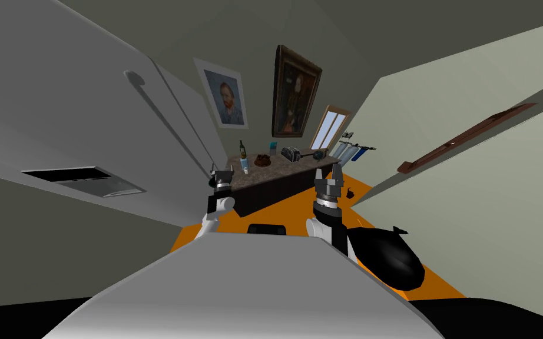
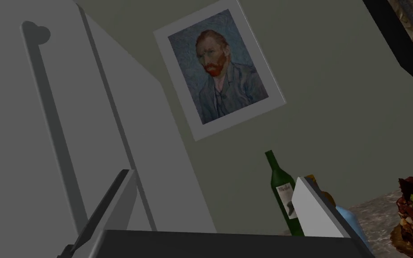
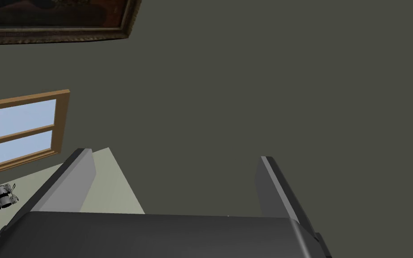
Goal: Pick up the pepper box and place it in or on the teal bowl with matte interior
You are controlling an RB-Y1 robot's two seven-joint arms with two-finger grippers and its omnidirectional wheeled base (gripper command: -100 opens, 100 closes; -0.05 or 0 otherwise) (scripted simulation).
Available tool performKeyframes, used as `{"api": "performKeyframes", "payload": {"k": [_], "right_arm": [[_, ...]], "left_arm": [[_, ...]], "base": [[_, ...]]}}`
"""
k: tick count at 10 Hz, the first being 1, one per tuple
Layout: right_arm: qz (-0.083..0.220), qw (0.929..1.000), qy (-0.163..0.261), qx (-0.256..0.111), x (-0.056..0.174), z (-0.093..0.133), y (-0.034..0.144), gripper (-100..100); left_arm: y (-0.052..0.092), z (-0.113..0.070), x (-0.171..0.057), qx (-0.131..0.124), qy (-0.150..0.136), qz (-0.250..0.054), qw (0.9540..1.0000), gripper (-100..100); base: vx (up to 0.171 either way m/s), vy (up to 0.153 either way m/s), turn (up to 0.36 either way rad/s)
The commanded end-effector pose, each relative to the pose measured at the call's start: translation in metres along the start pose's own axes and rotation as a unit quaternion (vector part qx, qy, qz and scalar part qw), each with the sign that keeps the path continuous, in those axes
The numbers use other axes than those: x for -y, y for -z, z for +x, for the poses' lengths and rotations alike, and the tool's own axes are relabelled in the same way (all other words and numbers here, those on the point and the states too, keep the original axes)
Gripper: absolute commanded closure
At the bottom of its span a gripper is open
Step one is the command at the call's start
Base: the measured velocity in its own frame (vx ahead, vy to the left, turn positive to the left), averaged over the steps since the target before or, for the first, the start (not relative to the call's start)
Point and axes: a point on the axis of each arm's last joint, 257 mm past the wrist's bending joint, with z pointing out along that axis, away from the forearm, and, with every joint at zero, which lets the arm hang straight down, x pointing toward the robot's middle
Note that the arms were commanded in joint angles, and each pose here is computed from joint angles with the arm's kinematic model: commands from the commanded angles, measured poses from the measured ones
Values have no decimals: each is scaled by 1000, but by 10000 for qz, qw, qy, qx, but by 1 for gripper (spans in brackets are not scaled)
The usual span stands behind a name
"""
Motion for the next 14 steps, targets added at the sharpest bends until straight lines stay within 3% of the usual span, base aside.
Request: {"api": "performKeyframes", "payload": {"k": [1, 6, 8, 14], "right_arm": [[0, 10000, 0, 0, 0, 0, 0, 0], [0, 10000, 0, 0, 0, 0, 0, 0], [0, 10000, 0, 0, 0, 0, 0, 0], [0, 10000, 1, 0, 0, 0, 0, 0]], "left_arm": [[-1, -17, -1, 150, 129, 29, 9998, -100], [-4, -56, 0, 536, 352, 111, 9979, -100], [-3, -82, 1, 795, 452, 176, 9957, -100], [14, -139, 0, 1428, 566, 256, 9878, -100]], "base": [[28, -36, -68], [51, -30, -79], [83, -22, -84], [92, -9, -79]]}}
